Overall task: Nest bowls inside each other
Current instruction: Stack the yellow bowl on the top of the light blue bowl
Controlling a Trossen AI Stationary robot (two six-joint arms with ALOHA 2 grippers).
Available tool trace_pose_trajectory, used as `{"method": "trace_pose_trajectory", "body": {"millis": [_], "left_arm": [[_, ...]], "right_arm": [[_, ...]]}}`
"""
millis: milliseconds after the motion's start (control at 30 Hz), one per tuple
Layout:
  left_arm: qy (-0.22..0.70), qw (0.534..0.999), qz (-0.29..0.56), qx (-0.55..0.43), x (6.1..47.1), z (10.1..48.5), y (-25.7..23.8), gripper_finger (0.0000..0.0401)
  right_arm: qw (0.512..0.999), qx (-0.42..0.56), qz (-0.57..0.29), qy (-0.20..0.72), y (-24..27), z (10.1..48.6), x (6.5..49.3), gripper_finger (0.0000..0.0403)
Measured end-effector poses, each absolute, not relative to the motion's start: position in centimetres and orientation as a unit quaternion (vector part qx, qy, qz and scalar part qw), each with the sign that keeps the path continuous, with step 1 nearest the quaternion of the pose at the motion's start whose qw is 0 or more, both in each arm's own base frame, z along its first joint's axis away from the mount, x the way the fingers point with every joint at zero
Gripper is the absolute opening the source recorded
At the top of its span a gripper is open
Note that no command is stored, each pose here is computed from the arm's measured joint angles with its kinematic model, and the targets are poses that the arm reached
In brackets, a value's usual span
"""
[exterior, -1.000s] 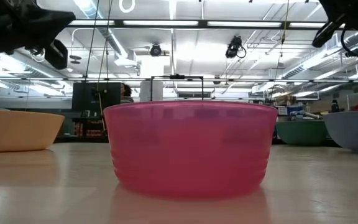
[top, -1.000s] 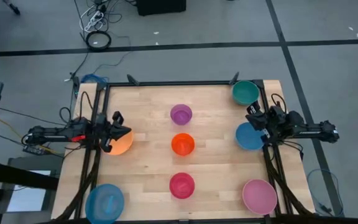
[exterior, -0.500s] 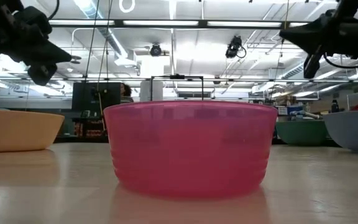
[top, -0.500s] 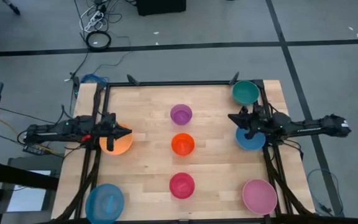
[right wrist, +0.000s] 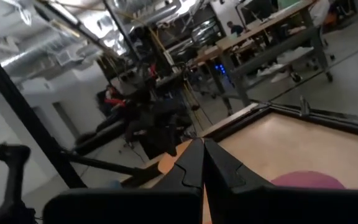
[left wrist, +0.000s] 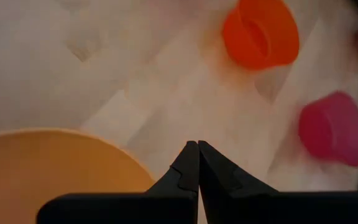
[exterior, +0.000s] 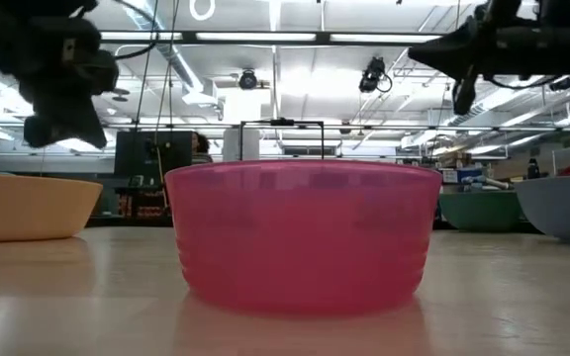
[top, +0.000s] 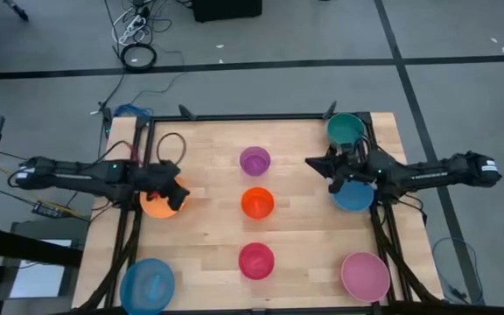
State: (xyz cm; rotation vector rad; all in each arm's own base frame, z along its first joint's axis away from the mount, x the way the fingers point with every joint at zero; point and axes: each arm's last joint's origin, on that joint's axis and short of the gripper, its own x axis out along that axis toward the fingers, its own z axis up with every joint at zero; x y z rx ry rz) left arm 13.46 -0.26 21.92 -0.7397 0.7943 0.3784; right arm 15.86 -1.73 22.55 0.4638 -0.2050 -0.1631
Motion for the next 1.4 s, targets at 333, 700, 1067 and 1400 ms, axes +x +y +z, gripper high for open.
{"method": "trace_pose_trajectory", "body": {"millis": [333,700,1067,1400], "left_arm": [[0.58,0.728,0.254,-0.261,18.3,25.2,-1.6,0.001],[0.629,0.69,0.259,-0.247,20.7,24.3,-3.7,0.0069],[0.644,0.665,0.294,-0.238,21.3,22.7,-5.3,0.0137],[0.679,0.634,0.317,-0.193,22.6,20.0,-6.1,0.0138]], "right_arm": [[0.973,0.195,-0.089,-0.081,-2.9,23.3,17.1,0.0],[0.976,0.174,-0.102,-0.08,-3.7,23.3,16.9,0.0],[0.977,0.172,-0.098,-0.08,-3.8,23.3,16.9,0.0],[0.977,0.173,-0.098,-0.081,-3.8,23.3,16.9,0.0]]}}
